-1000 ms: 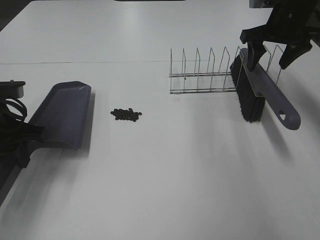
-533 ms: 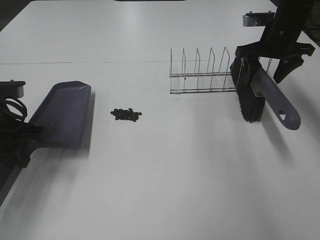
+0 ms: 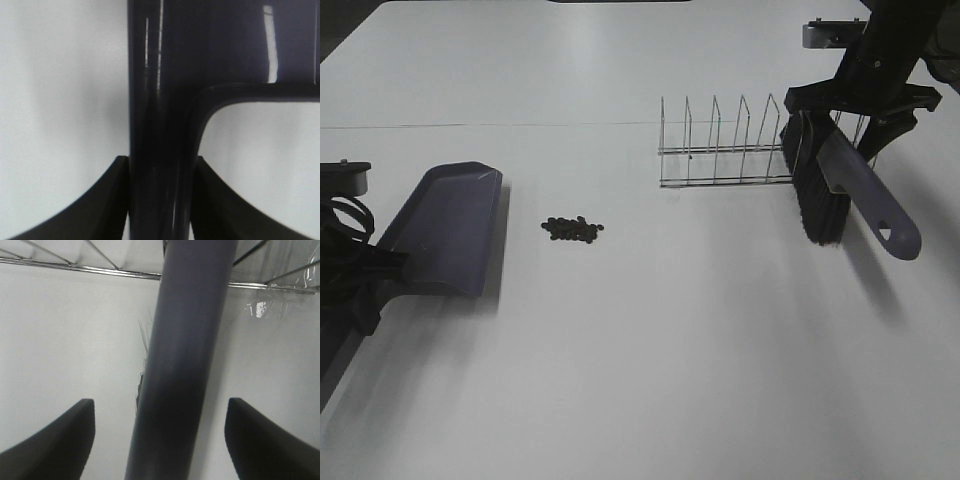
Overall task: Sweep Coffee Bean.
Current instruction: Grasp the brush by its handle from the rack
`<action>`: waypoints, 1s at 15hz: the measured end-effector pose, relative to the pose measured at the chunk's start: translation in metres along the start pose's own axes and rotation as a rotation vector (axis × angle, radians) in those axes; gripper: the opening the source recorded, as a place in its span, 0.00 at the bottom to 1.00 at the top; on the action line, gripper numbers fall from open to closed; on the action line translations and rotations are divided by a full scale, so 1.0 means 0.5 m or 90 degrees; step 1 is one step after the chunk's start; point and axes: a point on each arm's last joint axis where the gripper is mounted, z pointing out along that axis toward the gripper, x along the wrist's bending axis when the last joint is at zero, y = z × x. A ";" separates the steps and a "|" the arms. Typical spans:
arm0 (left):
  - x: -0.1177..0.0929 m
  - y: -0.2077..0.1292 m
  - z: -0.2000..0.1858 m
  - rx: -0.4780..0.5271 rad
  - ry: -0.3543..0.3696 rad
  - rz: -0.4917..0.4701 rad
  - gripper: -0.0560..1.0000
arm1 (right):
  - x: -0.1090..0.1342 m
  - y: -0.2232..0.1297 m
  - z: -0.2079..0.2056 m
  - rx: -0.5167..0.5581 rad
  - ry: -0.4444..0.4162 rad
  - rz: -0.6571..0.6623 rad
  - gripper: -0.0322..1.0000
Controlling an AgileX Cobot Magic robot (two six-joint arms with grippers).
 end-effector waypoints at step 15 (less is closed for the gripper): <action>0.000 0.000 0.000 0.000 0.000 0.000 0.36 | 0.000 0.002 0.008 -0.001 0.003 0.004 0.50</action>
